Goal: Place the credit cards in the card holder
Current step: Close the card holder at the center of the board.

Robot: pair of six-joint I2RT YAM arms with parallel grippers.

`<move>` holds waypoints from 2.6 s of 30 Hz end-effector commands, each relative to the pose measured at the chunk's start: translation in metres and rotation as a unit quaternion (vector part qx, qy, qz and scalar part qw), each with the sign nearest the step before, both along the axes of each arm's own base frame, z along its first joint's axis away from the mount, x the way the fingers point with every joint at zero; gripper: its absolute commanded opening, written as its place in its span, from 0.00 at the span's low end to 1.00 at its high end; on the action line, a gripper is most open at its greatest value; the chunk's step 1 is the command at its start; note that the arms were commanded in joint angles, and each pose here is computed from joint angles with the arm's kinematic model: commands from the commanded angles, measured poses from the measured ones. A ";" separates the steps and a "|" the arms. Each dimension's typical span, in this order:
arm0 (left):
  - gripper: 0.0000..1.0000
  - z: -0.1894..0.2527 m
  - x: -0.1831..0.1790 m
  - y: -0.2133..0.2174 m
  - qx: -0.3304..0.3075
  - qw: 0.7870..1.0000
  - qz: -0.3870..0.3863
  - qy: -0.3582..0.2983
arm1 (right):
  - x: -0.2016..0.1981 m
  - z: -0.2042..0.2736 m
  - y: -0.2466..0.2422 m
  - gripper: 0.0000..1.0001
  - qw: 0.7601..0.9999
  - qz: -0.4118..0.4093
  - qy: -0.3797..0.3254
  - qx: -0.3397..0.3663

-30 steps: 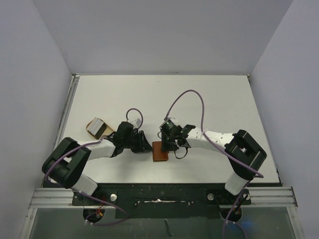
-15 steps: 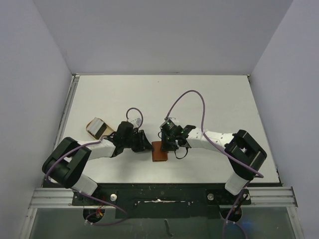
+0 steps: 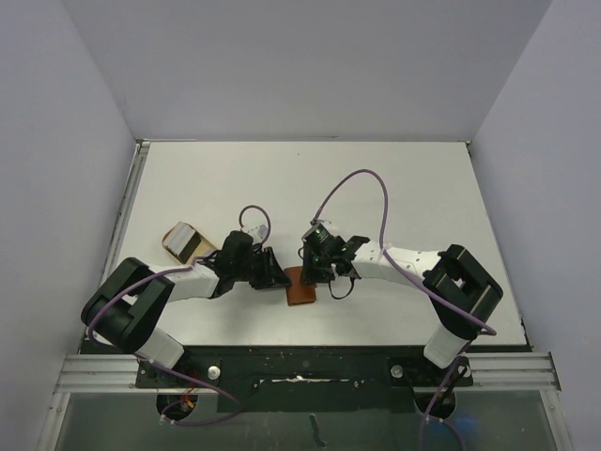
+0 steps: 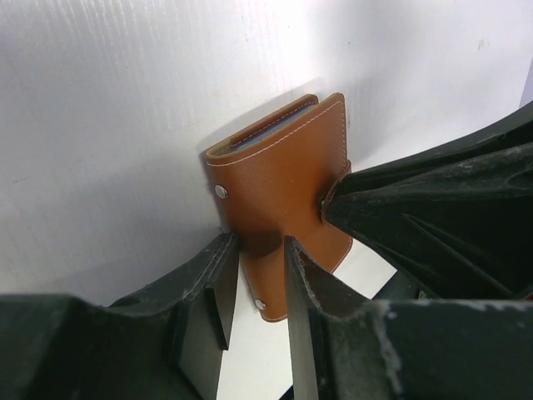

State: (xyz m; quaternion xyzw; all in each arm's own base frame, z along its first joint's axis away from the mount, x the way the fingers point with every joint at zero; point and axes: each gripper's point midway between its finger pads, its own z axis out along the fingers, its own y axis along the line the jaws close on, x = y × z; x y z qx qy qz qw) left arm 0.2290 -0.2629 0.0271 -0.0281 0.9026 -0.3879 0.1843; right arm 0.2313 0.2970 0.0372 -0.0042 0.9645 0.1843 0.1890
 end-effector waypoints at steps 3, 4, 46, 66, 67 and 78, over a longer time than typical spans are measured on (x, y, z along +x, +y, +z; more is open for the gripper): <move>0.26 0.017 0.002 -0.011 -0.033 0.999 -0.007 -0.025 | 0.012 0.012 0.006 0.23 0.999 -0.010 -0.025 0.025; 0.27 0.017 0.002 -0.011 -0.032 0.999 -0.007 -0.025 | 0.012 0.013 0.005 0.23 0.999 -0.011 -0.026 0.023; 0.26 0.014 -0.001 -0.011 -0.039 0.999 -0.004 -0.022 | 0.001 0.003 0.006 0.23 0.999 0.016 -0.034 0.007; 0.26 0.015 0.000 -0.012 -0.045 0.999 -0.003 -0.025 | 0.001 0.010 0.015 0.23 0.999 0.024 -0.034 0.031; 0.26 0.015 0.000 -0.012 -0.045 0.999 -0.003 -0.025 | 0.001 0.010 0.015 0.23 0.999 0.024 -0.034 0.030; 0.26 0.014 -0.001 -0.011 -0.044 0.999 -0.002 -0.025 | -0.004 -0.006 0.002 0.15 1.000 0.016 -0.015 -0.009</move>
